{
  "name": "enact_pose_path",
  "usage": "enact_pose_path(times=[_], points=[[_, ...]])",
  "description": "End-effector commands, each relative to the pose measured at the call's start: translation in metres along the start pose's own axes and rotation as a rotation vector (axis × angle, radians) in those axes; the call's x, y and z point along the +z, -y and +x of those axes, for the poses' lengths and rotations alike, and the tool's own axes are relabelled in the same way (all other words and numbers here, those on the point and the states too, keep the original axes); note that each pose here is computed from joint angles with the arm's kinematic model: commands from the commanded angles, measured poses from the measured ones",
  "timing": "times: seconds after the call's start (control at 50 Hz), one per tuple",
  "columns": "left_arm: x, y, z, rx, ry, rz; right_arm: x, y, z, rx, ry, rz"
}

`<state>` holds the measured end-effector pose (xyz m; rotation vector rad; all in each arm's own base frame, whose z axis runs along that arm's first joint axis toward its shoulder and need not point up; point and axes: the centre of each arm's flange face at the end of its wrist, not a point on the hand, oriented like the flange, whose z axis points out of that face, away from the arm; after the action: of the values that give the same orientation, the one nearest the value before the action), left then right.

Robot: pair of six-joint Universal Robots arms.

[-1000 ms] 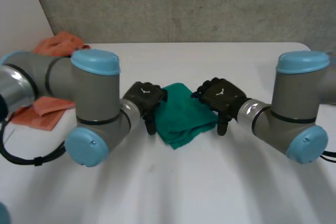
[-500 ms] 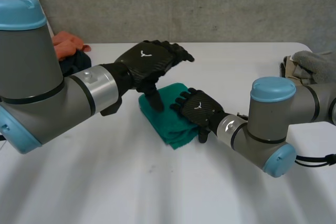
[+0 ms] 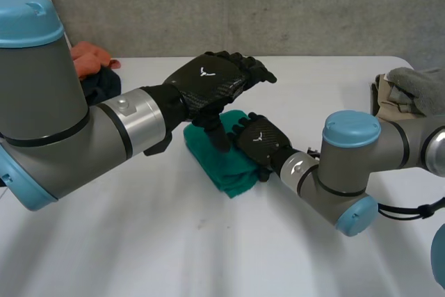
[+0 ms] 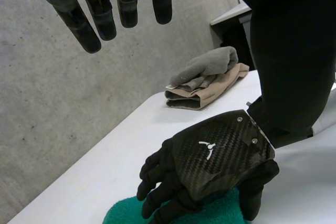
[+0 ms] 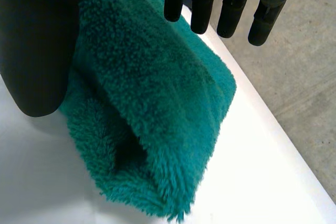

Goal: Fold the laundry.

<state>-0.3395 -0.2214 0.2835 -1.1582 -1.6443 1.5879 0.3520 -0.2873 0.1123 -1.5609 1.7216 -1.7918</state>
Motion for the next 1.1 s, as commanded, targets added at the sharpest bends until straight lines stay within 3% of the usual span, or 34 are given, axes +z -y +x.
enact_pose_path(times=[0.02,0.16,0.28,0.38,0.52,0.68,0.76,0.94,1.0,1.1], points=[[-0.001,0.002,-0.002,0.002,0.009,0.005,0.007,0.0,-0.004,-0.006,0.006,0.014],[-0.002,0.005,-0.006,0.006,0.023,0.012,0.015,0.005,0.007,0.0,-0.031,0.045],[-0.005,0.02,-0.011,0.024,0.049,0.054,0.02,0.028,0.05,0.067,-0.198,0.146],[-0.01,0.049,-0.024,0.033,0.117,0.136,0.012,0.054,0.126,0.107,-0.461,0.286],[-0.016,0.075,-0.033,0.017,0.174,0.221,-0.01,0.049,0.229,0.059,-0.725,0.35],[-0.015,0.073,-0.031,0.006,0.164,0.218,-0.053,-0.018,0.325,-0.005,-0.844,0.265],[-0.012,0.059,-0.027,-0.013,0.153,0.181,-0.088,-0.085,0.363,-0.018,-0.901,0.18],[-0.002,0.035,-0.019,-0.033,0.13,0.142,-0.114,-0.221,0.353,0.065,-0.855,0.015],[0.001,0.027,-0.016,-0.039,0.12,0.127,-0.122,-0.247,0.34,0.08,-0.841,-0.063],[0.003,0.023,-0.015,-0.044,0.114,0.118,-0.128,-0.249,0.331,0.085,-0.807,-0.084]])
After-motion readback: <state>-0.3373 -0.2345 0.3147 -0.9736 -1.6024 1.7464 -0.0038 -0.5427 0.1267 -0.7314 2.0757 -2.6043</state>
